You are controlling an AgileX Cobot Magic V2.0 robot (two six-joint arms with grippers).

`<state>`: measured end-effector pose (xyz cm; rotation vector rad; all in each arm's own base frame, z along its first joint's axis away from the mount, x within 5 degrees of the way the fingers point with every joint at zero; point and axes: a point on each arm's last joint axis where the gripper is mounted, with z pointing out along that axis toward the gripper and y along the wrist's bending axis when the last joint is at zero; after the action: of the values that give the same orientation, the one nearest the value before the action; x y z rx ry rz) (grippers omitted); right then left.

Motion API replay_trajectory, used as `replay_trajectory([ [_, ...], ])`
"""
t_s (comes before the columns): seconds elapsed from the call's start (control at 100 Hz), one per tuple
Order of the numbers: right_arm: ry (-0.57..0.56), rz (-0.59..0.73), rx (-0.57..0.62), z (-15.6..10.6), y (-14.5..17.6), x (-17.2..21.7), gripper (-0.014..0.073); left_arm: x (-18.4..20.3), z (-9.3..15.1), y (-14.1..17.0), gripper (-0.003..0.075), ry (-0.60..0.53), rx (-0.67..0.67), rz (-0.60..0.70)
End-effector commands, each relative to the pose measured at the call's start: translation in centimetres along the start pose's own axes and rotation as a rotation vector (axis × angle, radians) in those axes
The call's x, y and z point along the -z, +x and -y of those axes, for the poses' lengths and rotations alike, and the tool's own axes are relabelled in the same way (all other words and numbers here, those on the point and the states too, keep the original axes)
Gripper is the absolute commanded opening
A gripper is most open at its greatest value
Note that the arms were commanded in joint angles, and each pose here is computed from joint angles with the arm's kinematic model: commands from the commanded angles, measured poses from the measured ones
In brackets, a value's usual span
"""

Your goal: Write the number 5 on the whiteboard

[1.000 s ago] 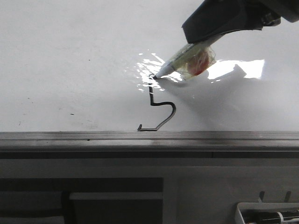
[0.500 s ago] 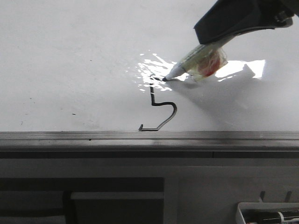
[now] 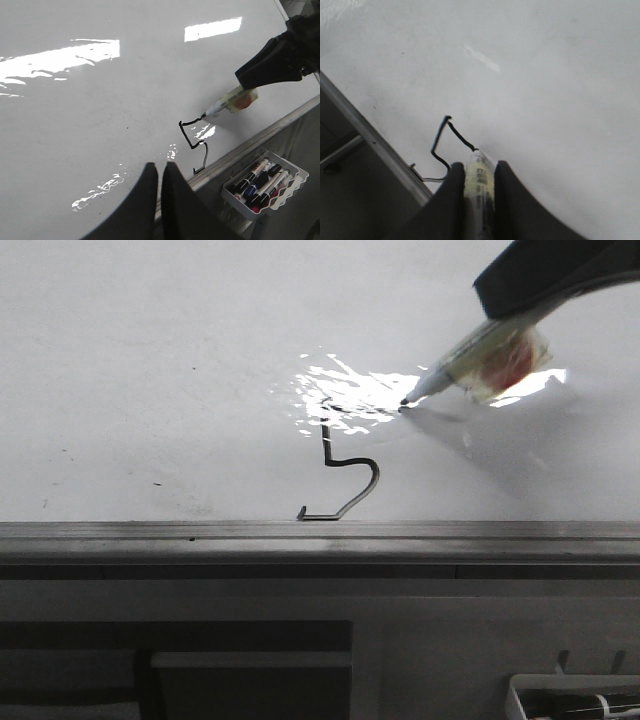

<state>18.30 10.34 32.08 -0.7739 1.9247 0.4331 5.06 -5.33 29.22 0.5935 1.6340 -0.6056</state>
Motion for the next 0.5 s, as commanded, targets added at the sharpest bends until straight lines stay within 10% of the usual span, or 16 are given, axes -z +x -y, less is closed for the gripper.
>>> replay_trajectory([
  [0.0,-0.018,0.143,0.11,-1.2,-3.3,3.5,-0.004,0.3,-0.2,-1.8,0.0153,-0.034,0.016,0.091],
  [0.17,-0.07,0.174,0.172,-2.3,-4.3,5.6,-0.0041,-0.4,0.0,-2.3,0.0519,0.006,-0.022,0.015],
  [0.49,-0.329,0.01,0.419,-4.7,-2.7,2.9,-0.0041,-6.6,0.6,-3.9,0.0342,0.295,-0.242,-0.393],
])
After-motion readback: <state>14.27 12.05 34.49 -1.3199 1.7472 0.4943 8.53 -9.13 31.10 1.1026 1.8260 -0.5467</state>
